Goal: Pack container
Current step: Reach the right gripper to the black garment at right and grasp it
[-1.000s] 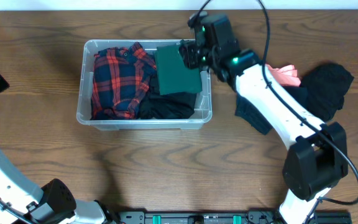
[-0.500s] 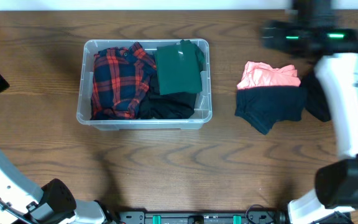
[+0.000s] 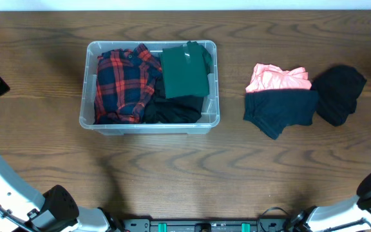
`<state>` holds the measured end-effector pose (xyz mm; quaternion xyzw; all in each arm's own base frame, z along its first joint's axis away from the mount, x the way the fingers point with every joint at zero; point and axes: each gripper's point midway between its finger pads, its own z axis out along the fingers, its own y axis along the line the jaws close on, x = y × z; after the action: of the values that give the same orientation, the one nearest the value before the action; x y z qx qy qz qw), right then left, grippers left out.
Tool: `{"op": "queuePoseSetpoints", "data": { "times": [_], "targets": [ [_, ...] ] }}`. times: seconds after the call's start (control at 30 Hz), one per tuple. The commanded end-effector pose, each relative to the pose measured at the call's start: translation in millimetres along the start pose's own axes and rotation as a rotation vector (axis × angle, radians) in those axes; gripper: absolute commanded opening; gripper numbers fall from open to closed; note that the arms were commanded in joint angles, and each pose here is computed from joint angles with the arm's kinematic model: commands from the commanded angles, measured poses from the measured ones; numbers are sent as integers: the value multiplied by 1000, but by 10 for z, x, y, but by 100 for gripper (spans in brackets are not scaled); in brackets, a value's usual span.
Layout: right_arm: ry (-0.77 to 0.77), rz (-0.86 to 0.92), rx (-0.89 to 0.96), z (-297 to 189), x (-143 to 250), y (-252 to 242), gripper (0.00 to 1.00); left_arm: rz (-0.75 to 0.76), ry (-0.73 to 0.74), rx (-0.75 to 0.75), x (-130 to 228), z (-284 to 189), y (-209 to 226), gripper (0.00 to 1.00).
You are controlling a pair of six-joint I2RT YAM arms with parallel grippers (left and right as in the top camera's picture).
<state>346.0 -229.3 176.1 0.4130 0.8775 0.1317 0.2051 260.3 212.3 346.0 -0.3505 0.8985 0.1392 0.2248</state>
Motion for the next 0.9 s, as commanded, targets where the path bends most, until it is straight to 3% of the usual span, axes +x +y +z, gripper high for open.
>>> {"op": "queuePoseSetpoints", "data": {
  "times": [0.0,0.13,0.23,0.47,0.67,0.7,0.77,0.87],
  "targets": [
    [135,-25,-65,503,279,-103,96,-18,-7,-10,-14,-16,32,98],
    [170,0,-57,965,467,-294,91,-18,-7,-10,-14,-16,32,98],
    [136,7,-63,1201,483,-385,95,-18,-7,-10,-14,-16,32,98],
    [134,-13,-172,1509,669,-222,91,-18,-7,-10,-14,-16,32,98],
    [72,19,-102,1758,744,-241,83,-18,-7,-10,-14,-16,32,98],
    [66,20,-96,1778,754,-249,76,-18,-7,-10,-14,-16,32,98],
    [68,18,-96,1792,778,-250,50,-18,-7,-10,-14,-16,32,98],
    [71,19,-108,1754,783,-220,25,-18,-7,-10,-14,-16,32,98]
  ]
}}
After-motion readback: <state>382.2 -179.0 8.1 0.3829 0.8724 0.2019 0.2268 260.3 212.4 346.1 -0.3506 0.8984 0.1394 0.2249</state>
